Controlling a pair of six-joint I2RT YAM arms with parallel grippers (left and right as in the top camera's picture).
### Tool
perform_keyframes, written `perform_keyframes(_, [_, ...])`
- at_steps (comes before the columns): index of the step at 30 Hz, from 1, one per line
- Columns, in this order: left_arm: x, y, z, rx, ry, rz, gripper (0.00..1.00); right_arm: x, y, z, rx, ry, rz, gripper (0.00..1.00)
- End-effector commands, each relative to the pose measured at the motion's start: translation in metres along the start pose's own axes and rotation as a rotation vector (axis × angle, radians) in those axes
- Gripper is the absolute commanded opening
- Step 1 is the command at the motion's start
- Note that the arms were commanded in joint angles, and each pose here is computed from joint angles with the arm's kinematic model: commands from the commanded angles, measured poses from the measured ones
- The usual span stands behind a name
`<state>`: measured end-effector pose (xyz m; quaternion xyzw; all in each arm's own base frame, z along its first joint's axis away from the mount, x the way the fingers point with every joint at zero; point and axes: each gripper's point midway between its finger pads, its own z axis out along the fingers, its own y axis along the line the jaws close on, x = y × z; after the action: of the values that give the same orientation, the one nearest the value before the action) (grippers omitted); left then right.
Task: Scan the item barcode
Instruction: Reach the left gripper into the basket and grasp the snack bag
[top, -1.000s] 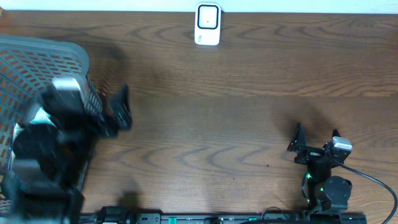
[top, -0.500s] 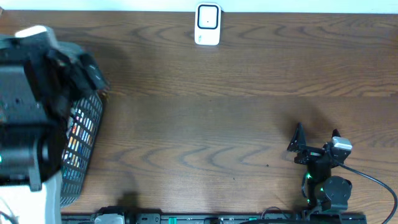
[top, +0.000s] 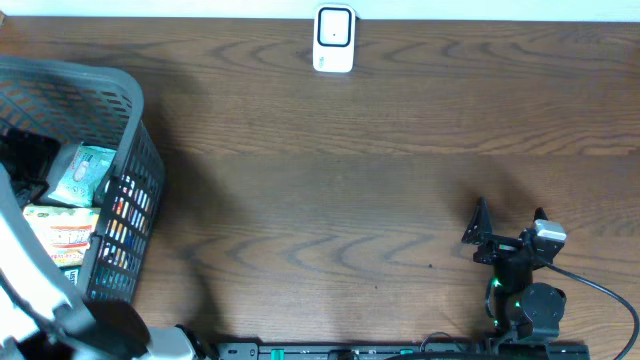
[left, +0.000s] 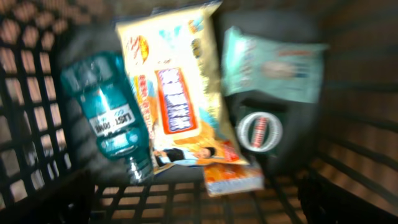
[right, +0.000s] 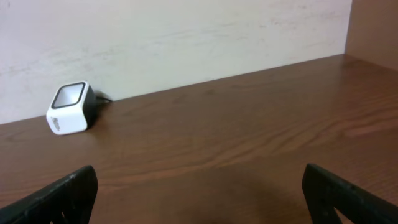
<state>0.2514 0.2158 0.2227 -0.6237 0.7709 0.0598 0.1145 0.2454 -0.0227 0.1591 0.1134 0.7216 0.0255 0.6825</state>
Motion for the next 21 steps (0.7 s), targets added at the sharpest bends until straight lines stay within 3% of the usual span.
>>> perform_keyframes(1, [0.012, 0.002, 0.044, -0.077, 0.15, -0.064, 0.98, 0.0, 0.0, 0.0, 0.0, -0.002, 0.01, 0.99])
perform_keyframes(8, [0.026, 0.002, 0.11, -0.191, 0.278, -0.044, 0.98, 0.0, 0.0, 0.0, 0.0, -0.002, 0.01, 0.99])
perform_keyframes(18, [0.057, 0.02, 0.176, -0.244, 0.323, -0.034, 1.0, 0.0, 0.0, 0.0, 0.0, -0.002, 0.01, 0.99])
perform_keyframes(20, [0.067, 0.026, 0.186, -0.255, 0.334, -0.032, 0.92, 0.0, 0.0, 0.0, 0.0, -0.002, 0.01, 0.99])
perform_keyframes(21, [0.071, 0.029, 0.19, -0.26, 0.34, -0.031, 0.79, 0.0, 0.0, 0.0, 0.0, -0.002, 0.01, 0.99])
